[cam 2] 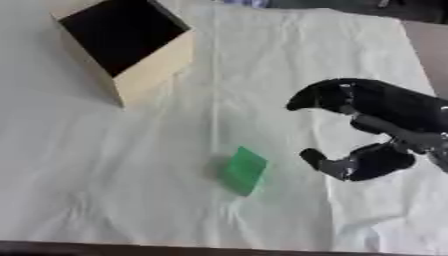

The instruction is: Pick up objects on the table and place them in the box.

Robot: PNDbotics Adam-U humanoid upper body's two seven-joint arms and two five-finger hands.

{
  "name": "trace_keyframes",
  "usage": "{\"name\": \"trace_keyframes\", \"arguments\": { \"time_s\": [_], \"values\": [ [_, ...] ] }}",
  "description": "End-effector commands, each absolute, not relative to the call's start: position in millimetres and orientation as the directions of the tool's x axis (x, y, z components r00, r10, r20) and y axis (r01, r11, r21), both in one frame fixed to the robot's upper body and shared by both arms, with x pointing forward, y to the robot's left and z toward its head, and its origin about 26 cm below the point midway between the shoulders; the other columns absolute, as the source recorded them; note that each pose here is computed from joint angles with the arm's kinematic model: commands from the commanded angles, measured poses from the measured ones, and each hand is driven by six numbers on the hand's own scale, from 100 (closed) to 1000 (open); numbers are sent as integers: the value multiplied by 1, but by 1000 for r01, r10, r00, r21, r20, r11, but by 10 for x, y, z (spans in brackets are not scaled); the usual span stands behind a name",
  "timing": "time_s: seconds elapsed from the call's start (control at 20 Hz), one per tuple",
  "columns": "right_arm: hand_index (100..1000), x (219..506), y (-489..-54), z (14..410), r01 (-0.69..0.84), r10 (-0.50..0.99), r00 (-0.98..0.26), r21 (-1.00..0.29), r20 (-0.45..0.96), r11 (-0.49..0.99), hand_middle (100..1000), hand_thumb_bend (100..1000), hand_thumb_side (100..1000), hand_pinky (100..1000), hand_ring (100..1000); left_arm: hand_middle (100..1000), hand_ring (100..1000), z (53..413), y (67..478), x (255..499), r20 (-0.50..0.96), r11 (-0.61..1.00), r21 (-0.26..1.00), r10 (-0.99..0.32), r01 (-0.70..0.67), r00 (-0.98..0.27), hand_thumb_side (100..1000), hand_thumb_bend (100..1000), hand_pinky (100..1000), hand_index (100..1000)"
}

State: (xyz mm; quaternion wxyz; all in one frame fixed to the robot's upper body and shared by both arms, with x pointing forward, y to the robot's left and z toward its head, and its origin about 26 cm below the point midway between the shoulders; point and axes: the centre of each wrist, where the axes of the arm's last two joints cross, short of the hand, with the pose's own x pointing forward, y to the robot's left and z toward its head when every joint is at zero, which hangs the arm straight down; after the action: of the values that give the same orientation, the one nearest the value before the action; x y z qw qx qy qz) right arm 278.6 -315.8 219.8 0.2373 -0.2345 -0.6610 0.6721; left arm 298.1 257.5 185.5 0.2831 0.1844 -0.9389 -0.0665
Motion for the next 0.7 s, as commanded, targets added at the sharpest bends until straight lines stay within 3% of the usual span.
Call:
{"name": "trace_keyframes", "arguments": {
  "time_s": [0.05, 0.2, 0.45, 0.7],
  "values": [
    [932, 2781, -3106, 2274, -25, 612, -791, -998, -18, -61, 823, 282, 654, 870, 897, 760, 582, 1927, 2573, 2966, 485, 924, 234, -380, -301, -788, 687, 267, 569, 743],
    [945, 2803, -3036, 2285, -58, 602, -798, -995, -6, -86, 828, 315, 630, 870, 899, 760, 582, 1923, 2564, 2966, 488, 926, 235, -375, -295, -788, 688, 266, 569, 742],
    [952, 2836, -2916, 2291, -105, 606, -796, -989, 19, -107, 819, 355, 489, 856, 897, 760, 582, 1917, 2555, 2966, 493, 928, 235, -369, -288, -788, 689, 265, 568, 740],
    [956, 2870, -2768, 2298, -150, 602, -797, -982, 51, -114, 818, 356, 463, 858, 907, 760, 582, 1914, 2547, 2965, 496, 930, 236, -365, -282, -788, 690, 264, 568, 740]
  ]
}}
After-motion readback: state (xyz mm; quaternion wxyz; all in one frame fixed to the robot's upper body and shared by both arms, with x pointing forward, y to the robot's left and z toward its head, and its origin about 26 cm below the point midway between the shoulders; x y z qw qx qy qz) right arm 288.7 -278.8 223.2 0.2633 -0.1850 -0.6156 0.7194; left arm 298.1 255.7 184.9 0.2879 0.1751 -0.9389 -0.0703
